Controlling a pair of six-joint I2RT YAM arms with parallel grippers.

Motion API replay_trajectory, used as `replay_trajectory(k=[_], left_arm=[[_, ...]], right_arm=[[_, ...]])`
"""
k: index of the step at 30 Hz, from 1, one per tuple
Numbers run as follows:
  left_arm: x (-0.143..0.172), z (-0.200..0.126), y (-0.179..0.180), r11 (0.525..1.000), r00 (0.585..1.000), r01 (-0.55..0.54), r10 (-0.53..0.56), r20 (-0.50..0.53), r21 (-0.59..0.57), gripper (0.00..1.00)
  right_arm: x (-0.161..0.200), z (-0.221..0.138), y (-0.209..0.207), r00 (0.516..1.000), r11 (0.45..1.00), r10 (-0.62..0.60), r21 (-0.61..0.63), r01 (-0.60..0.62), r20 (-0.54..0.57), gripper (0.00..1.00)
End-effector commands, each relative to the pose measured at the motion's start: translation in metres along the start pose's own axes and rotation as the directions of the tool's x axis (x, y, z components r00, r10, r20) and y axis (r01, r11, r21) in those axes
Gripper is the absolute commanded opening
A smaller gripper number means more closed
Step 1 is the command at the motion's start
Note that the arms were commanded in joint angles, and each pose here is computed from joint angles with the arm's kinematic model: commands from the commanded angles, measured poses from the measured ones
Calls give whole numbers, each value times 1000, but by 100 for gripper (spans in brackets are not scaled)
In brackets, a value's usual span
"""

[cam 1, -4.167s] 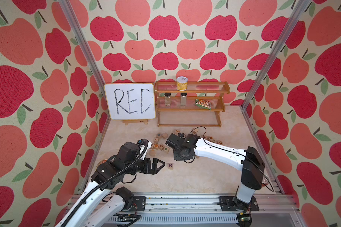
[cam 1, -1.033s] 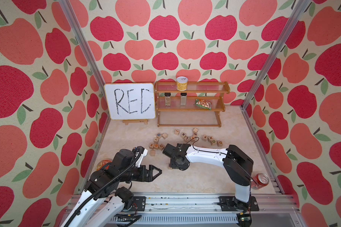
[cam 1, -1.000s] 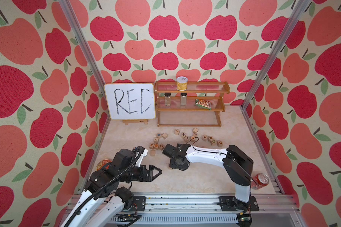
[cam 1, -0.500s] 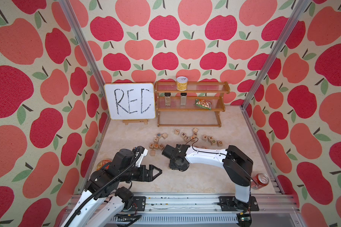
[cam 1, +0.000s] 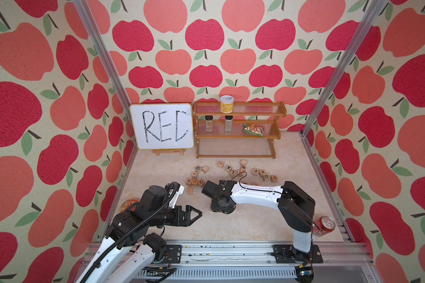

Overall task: Assemble the uppercase word "red" with letter blocks
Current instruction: Place the letter block at the center of the board.

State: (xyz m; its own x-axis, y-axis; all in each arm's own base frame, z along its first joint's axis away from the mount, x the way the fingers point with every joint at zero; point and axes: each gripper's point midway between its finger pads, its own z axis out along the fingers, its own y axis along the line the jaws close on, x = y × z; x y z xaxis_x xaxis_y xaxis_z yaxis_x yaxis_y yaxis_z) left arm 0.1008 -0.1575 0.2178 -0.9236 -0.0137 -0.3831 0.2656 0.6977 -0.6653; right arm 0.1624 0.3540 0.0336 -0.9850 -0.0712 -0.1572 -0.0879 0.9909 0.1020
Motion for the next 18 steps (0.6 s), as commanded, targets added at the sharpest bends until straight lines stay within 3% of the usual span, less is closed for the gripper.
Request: replay_trajectory(k=[1, 18], left_arm=[[1, 3, 2, 1000, 1000, -6, 6, -5, 2, 99], [-2, 3, 1, 1000, 1000, 3, -3, 0, 16, 99]], right_arm=[[2, -4, -6, 1000, 1000, -9, 25, 10, -17, 44], [-17, -30, -5, 1000, 1000, -2, 14, 2, 27, 42]])
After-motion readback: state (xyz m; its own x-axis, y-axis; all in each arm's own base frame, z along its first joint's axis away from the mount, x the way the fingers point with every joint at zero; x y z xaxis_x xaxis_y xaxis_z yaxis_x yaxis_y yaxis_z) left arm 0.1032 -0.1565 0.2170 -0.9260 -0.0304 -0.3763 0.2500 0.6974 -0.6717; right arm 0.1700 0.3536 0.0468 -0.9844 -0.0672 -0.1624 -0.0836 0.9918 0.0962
